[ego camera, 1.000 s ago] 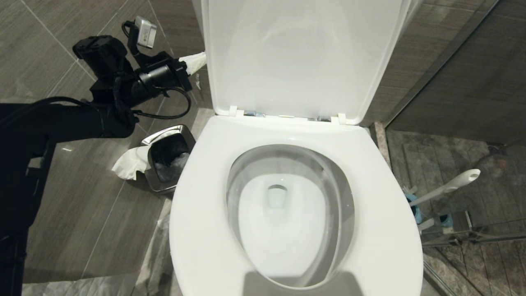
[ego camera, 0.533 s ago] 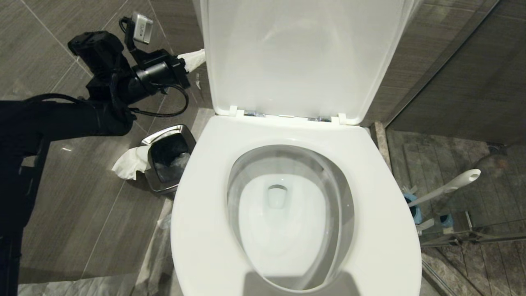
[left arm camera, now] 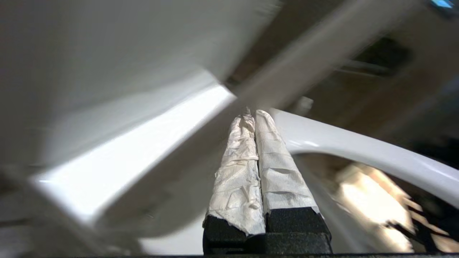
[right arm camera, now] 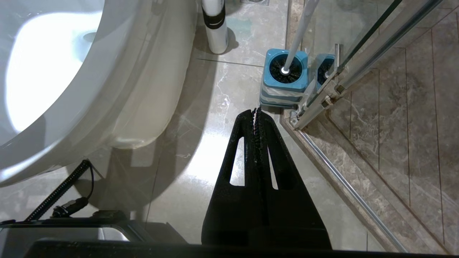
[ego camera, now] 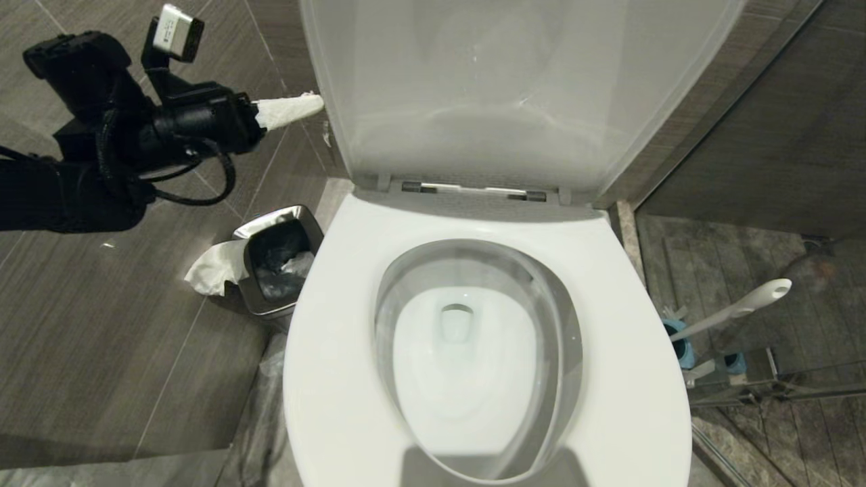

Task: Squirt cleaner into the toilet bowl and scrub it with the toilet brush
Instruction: Close the toilet lid

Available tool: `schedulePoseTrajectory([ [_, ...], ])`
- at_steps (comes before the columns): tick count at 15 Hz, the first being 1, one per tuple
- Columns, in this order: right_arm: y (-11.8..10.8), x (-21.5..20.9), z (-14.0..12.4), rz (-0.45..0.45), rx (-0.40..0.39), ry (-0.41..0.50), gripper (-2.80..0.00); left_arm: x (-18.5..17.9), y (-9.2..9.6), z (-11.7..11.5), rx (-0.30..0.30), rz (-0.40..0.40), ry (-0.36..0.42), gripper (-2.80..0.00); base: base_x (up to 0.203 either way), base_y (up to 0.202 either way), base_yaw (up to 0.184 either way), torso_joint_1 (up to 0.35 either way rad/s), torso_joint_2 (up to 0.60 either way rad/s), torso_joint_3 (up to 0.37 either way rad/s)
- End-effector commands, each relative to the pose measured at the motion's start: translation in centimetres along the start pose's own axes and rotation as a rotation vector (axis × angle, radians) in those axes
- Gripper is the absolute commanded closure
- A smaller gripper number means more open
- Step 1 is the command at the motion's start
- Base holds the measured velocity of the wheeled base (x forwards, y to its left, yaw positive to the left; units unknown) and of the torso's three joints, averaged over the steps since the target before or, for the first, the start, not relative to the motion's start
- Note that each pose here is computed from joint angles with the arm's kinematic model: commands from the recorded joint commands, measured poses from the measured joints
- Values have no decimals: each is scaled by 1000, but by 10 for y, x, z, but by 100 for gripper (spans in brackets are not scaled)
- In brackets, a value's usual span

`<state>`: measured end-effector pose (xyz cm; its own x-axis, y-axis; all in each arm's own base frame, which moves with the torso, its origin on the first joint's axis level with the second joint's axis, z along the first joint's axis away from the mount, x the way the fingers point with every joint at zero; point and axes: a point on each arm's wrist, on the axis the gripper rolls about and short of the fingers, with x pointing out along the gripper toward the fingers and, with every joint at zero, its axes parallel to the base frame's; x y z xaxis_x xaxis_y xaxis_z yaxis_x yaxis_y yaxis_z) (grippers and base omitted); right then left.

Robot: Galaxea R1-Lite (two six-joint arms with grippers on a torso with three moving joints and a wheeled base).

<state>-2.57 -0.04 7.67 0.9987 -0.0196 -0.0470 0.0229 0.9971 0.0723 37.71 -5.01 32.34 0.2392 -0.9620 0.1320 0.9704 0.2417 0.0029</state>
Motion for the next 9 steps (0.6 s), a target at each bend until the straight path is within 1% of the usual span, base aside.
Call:
schedulePoseTrajectory([
  [1,0,0,0,0,0,1,0,-17,-29,14,-47,-90,46,0,0,0,0,0,0,0],
  [5,0,0,0,0,0,1,0,-27,-52,6,-134,-153,93,0,0,0,0,0,0,0],
  [6,0,0,0,-2,0,0,0,-27,-53,5,-134,-157,95,0,0,0,0,0,0,0],
  [7,0,0,0,0,0,0,0,-27,-53,5,-116,-155,90,0,0,0,0,0,0,0],
  [9,0,0,0,-1,0,0,0,-27,-46,4,-74,-128,69,0,0,0,0,0,0,0],
])
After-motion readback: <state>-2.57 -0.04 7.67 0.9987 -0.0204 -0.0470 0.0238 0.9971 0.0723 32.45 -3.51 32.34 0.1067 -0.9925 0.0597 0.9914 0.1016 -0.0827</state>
